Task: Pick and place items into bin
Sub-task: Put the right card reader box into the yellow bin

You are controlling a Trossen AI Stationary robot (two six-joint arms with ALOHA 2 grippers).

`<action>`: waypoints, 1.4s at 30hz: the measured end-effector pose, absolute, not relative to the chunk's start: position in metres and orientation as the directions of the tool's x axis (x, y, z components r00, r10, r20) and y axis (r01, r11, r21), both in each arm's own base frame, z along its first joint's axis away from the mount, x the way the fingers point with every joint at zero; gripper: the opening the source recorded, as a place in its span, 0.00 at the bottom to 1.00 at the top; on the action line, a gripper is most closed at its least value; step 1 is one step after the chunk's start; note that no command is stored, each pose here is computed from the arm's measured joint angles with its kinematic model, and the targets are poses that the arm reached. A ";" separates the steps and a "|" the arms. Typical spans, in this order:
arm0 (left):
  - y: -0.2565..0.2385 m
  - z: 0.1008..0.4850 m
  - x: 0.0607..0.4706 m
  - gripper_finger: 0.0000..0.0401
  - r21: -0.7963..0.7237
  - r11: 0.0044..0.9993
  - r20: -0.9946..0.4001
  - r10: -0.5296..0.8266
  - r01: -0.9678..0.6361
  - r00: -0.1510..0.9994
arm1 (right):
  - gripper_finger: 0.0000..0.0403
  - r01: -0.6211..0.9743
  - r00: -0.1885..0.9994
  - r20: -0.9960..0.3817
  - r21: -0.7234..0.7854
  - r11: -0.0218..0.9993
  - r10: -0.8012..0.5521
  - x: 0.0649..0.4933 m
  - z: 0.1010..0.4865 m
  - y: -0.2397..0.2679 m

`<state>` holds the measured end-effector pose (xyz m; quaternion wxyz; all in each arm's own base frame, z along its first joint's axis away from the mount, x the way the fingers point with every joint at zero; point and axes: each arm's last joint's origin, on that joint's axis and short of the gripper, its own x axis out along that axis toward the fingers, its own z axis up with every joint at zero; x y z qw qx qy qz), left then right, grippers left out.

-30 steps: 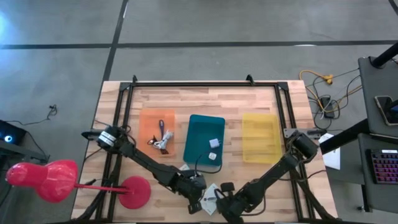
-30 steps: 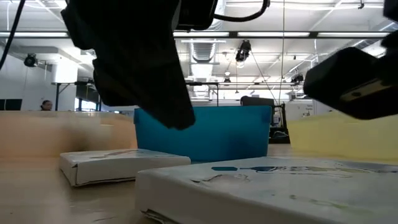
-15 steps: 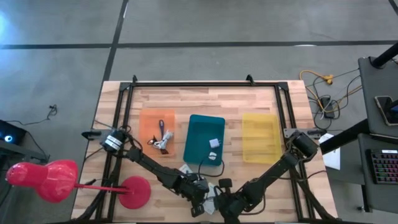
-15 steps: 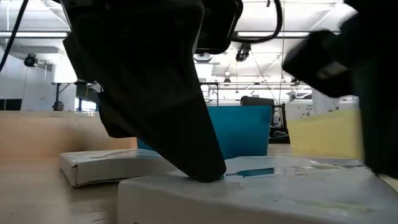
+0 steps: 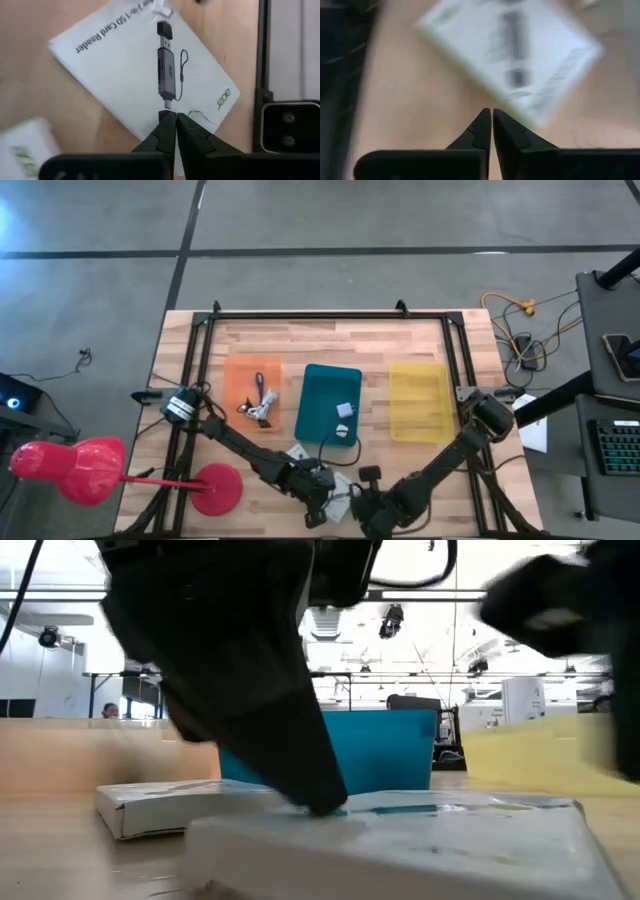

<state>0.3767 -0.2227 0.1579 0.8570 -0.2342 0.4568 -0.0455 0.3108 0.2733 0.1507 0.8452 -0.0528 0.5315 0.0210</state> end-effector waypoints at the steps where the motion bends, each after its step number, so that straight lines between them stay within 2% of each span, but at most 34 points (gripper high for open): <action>1: -0.222 0.162 0.377 0.00 -0.430 0.892 -0.756 -0.270 -0.141 0.597 | 0.02 -0.100 0.424 -0.906 -0.046 0.994 0.001 0.311 0.148 0.275; 6: -0.216 0.184 0.373 0.00 -0.369 0.909 -0.741 -0.164 -0.192 0.651 | 0.02 -0.082 0.402 -0.916 -0.029 0.996 0.006 0.316 0.132 0.274; 9: -0.213 0.181 0.369 0.00 -0.338 0.917 -0.771 -0.142 -0.211 0.621 | 0.02 -0.071 0.408 -0.913 -0.024 0.997 0.007 0.320 0.129 0.272; 24: -0.208 0.146 0.355 0.00 -0.353 0.902 -0.832 -0.182 -0.247 0.523 | 0.02 -0.050 0.457 -0.889 -0.051 0.997 -0.023 0.333 0.126 0.263; 33: -0.208 0.144 0.357 0.00 -0.363 0.901 -0.823 -0.191 -0.237 0.535 | 0.02 -0.012 0.482 -0.875 -0.058 0.998 -0.045 0.341 0.127 0.255; 39: -0.209 0.144 0.358 0.00 -0.369 0.899 -0.816 -0.192 -0.235 0.545 | 0.03 0.017 0.532 -0.845 -0.064 0.998 -0.063 0.347 0.144 0.250; 42: -0.209 0.144 0.358 0.00 -0.370 0.899 -0.814 -0.193 -0.234 0.548 | 0.08 -0.002 0.537 -0.840 -0.095 0.995 -0.079 0.348 0.157 0.247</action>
